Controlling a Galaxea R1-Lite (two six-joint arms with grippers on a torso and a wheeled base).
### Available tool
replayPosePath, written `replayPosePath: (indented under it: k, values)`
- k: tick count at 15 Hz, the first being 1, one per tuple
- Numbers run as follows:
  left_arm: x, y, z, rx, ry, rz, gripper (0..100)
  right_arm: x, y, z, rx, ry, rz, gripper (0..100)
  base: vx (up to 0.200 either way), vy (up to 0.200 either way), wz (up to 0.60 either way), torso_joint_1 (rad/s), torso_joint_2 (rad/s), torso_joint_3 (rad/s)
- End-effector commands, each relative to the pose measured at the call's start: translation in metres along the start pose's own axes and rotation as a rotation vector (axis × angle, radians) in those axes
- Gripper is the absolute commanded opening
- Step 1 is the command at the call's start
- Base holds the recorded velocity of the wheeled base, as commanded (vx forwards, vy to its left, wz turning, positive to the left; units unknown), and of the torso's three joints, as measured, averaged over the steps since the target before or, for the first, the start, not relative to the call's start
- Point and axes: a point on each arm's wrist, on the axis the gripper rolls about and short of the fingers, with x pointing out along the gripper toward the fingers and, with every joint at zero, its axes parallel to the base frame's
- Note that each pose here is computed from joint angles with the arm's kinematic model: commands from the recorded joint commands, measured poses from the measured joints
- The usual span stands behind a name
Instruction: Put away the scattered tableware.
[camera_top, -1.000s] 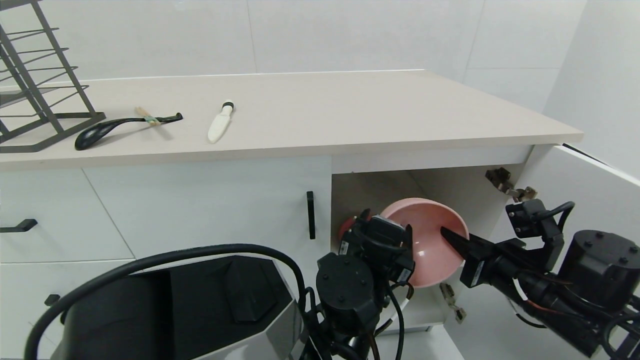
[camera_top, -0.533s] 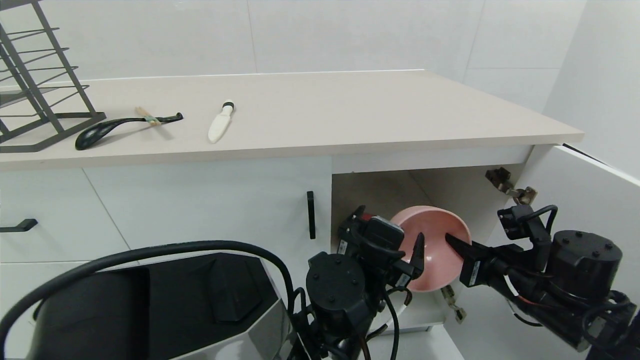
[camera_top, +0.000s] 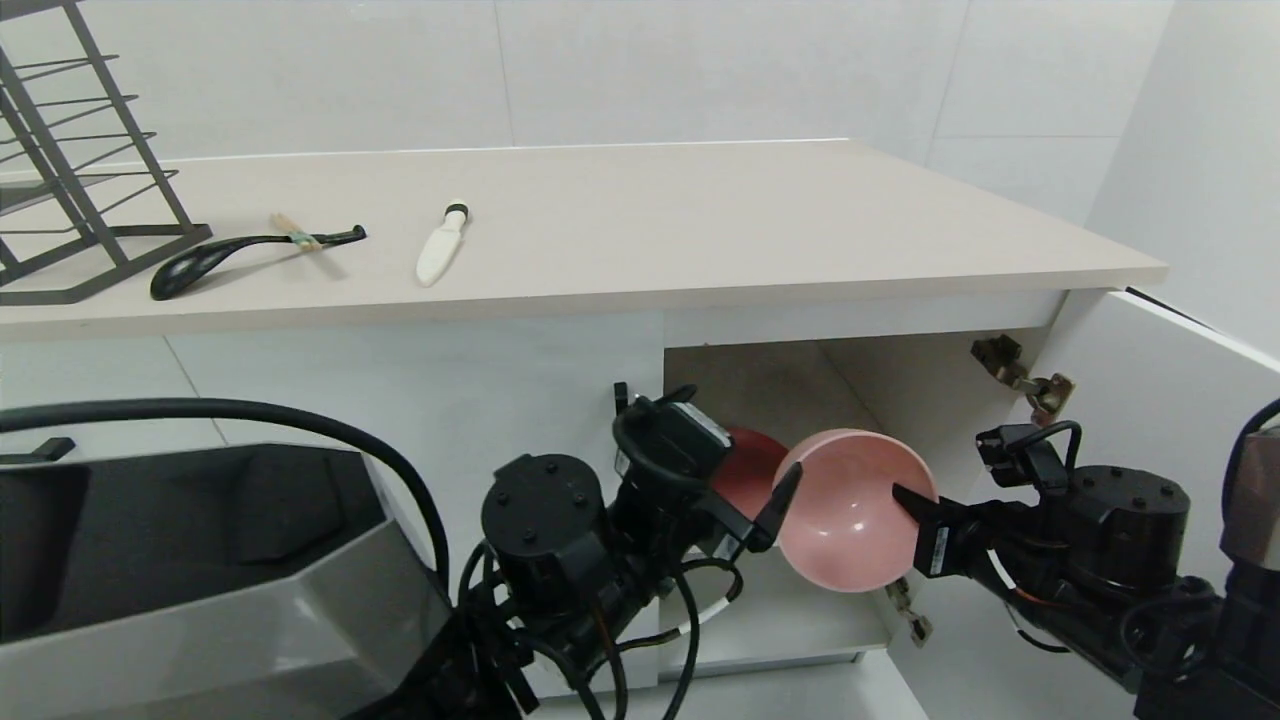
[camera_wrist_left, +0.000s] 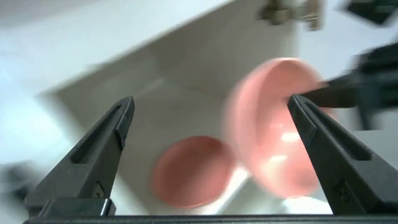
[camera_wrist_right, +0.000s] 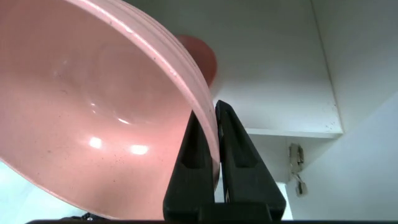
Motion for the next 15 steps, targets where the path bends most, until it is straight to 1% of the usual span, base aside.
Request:
replayPosePath:
  k: [1,2,3,4,5,6,8,10,11,12,13,15]
  values:
    - [-0.035,0.017,0.013,0.011,0.000,-0.084,100,0.001,0.001,-0.002,-0.002,0.008,0.002,0,0.000,0.000,0.00,0.000,0.00,0.000]
    - [-0.053,0.017,0.012,0.015,0.022,-0.160,100,0.001,0.001,-0.002,-0.002,0.010,0.002,0,0.000,0.000,0.00,0.000,0.00,0.000]
    - [-0.063,0.018,0.011,0.016,0.035,-0.190,100,0.001,0.001,-0.002,0.000,0.010,0.002,0,0.000,0.000,0.00,0.000,0.00,0.000]
    - [-0.079,0.027,0.011,0.013,0.059,-0.196,100,0.000,0.001,-0.003,-0.001,0.013,0.005,0,0.000,0.000,0.00,0.000,0.00,0.000]
    - [-0.088,0.035,0.012,0.013,0.070,-0.179,100,-0.001,0.002,-0.003,-0.002,0.015,0.007,0,0.000,0.000,0.00,0.000,0.00,0.000]
    - [-0.097,0.040,0.011,0.005,0.089,-0.169,100,-0.001,0.004,-0.003,-0.001,0.015,0.013,0,0.000,0.000,0.00,0.000,0.00,0.000]
    - [-0.121,0.045,0.012,0.006,0.123,-0.160,100,-0.005,0.007,-0.004,0.006,0.022,0.025,0,0.000,0.000,0.00,0.000,0.00,0.000]
    - [-0.150,0.046,0.014,0.006,0.152,-0.168,100,-0.011,0.014,-0.001,0.021,0.010,0.052,0,0.000,0.000,0.00,0.000,0.00,0.000]
    - [-0.158,0.047,0.015,0.006,0.159,-0.168,100,-0.010,0.017,-0.001,0.034,0.006,0.065,0,0.000,0.000,0.00,0.000,0.00,0.000]
    - [-0.169,0.050,0.020,0.003,0.143,-0.153,100,-0.005,0.027,0.001,0.057,-0.008,0.104,0,0.000,0.000,0.00,0.000,0.00,0.000]
    - [-0.171,0.054,0.024,0.004,0.125,-0.128,100,-0.002,0.032,0.001,0.058,-0.009,0.121,0,0.000,0.000,0.00,0.000,0.00,0.000]
    - [-0.174,0.063,0.028,0.008,0.108,-0.078,100,0.008,0.032,-0.010,0.056,0.031,0.112,0,0.000,0.000,0.00,0.000,0.00,0.000]
